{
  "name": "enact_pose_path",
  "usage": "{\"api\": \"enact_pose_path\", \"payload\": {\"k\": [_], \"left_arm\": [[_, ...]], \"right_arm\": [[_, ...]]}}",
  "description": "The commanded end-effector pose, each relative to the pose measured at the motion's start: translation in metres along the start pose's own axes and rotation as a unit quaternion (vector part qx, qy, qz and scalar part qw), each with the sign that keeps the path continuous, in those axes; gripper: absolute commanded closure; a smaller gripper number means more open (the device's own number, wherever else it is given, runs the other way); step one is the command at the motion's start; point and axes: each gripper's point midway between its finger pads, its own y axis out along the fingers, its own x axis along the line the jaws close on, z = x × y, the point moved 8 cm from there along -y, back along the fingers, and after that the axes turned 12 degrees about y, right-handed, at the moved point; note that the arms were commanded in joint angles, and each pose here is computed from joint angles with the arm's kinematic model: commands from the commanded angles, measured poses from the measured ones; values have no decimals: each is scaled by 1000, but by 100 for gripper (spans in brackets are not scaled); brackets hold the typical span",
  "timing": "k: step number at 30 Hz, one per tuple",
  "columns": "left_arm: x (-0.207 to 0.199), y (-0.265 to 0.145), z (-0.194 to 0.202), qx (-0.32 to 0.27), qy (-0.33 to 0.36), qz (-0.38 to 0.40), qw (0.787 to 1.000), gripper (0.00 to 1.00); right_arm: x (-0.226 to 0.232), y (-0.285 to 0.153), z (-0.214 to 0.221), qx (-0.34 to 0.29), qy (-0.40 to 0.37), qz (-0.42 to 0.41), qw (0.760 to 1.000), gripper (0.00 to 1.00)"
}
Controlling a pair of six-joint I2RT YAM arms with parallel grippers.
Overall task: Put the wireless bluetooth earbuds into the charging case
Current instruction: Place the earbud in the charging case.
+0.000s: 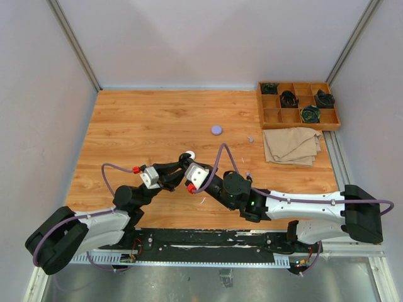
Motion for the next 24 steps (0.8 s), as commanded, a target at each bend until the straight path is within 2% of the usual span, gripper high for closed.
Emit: {"api": "enact_pose_path", "payload": {"k": [1,24], "left_arm": [[-4,-19,5,0,0,-5,1000,100],[-4,-17,8,8,-5,-9,1000,100]], "right_arm": [[7,2,3,16,16,4,1000,74],[-2,0,3,34,66,13,997,61]]}}
